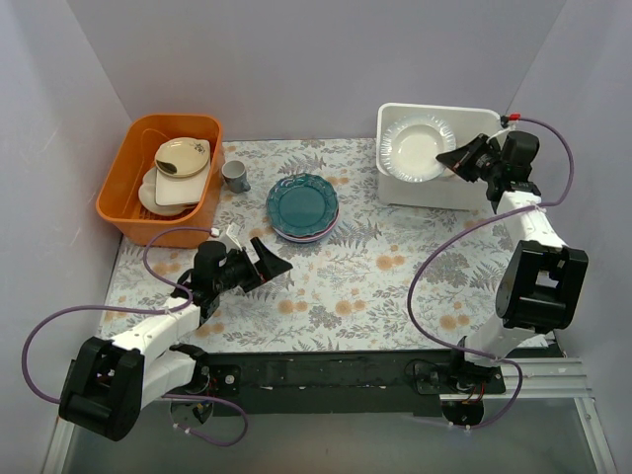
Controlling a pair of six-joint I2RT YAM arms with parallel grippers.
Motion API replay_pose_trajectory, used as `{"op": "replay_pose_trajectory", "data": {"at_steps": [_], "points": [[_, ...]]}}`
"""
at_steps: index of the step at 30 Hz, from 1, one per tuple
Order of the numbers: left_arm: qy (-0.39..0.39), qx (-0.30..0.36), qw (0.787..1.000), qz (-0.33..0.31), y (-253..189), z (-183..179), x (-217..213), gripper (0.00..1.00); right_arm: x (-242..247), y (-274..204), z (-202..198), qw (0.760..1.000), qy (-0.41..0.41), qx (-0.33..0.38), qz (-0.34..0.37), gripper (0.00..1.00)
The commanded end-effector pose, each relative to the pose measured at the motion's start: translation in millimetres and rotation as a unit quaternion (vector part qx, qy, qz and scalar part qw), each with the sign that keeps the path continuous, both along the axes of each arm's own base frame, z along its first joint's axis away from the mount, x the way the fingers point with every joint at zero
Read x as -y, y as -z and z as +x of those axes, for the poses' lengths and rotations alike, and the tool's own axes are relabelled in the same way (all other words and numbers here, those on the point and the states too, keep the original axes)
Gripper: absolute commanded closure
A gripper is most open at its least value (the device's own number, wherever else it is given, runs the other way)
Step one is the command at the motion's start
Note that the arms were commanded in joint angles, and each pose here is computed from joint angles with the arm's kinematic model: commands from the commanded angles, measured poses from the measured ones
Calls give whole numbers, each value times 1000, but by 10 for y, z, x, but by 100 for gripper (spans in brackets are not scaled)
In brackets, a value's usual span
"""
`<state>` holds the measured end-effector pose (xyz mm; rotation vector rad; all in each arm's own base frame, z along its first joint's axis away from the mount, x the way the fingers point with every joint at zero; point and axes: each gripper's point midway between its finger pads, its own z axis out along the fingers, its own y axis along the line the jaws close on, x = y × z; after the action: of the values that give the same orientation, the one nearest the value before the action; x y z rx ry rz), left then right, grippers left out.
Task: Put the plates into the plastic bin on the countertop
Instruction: Place the plate in the plastic bin.
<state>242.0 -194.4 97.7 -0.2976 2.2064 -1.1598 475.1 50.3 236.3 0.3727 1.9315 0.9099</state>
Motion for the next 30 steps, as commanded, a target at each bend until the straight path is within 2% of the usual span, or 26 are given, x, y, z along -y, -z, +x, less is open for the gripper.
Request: {"op": "replay_pose_trajectory", "data": {"at_steps": [1,30], "points": [[1,6,1000,-1,-46,33,2,2,198,-584,224,995,20,94,3,99],[4,-5,1000,6,25,39,9,2,409,-533,595,994,44,95,33,99]]}}
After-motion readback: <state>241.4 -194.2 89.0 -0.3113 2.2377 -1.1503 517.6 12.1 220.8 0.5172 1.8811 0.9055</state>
